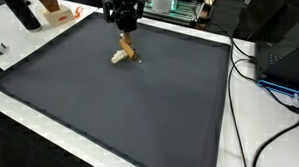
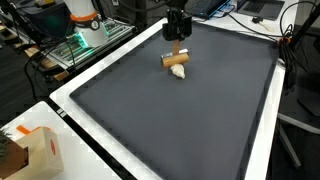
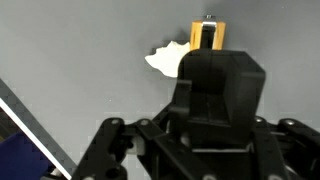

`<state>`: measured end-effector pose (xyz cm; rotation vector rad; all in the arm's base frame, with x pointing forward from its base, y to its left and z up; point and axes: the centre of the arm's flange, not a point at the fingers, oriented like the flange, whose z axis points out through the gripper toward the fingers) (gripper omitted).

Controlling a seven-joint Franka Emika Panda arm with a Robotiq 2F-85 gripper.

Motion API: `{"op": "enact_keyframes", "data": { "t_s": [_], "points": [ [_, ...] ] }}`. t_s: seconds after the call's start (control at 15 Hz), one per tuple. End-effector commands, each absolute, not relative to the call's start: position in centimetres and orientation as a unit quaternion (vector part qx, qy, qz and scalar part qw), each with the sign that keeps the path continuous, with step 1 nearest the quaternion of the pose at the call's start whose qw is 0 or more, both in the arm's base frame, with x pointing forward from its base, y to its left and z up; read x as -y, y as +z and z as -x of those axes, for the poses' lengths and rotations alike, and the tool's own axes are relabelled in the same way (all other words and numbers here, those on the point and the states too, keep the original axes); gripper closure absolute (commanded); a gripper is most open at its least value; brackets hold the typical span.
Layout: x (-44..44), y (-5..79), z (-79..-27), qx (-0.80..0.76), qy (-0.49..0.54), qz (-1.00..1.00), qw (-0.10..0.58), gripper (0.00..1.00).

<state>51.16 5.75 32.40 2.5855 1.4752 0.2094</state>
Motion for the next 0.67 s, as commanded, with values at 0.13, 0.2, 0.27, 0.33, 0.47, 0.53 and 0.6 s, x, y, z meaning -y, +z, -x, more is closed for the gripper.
{"op": "enact_keyframes", "data": {
  "t_s": [0.13, 0.2, 0.27, 0.33, 0.47, 0.53, 0.6],
  "points": [
    [-5.3, 31.8, -52.2, -0.496, 0.081, -0.860, 0.092, 0.77],
    [-5.3, 31.7, -52.3, -0.495, 0.081, -0.860, 0.096, 0.77],
    [-5.2, 31.6, -52.3, -0.495, 0.081, -0.860, 0.096, 0.77],
    [-5.2, 31.7, -52.3, -0.494, 0.082, -0.860, 0.098, 0.77],
    [-5.1, 32.2, -52.4, -0.493, 0.087, -0.860, 0.097, 0.77],
    [-5.0, 32.6, -52.4, -0.492, 0.090, -0.860, 0.098, 0.77],
    [-5.0, 33.1, -52.5, -0.491, 0.092, -0.861, 0.098, 0.77]
  ]
}}
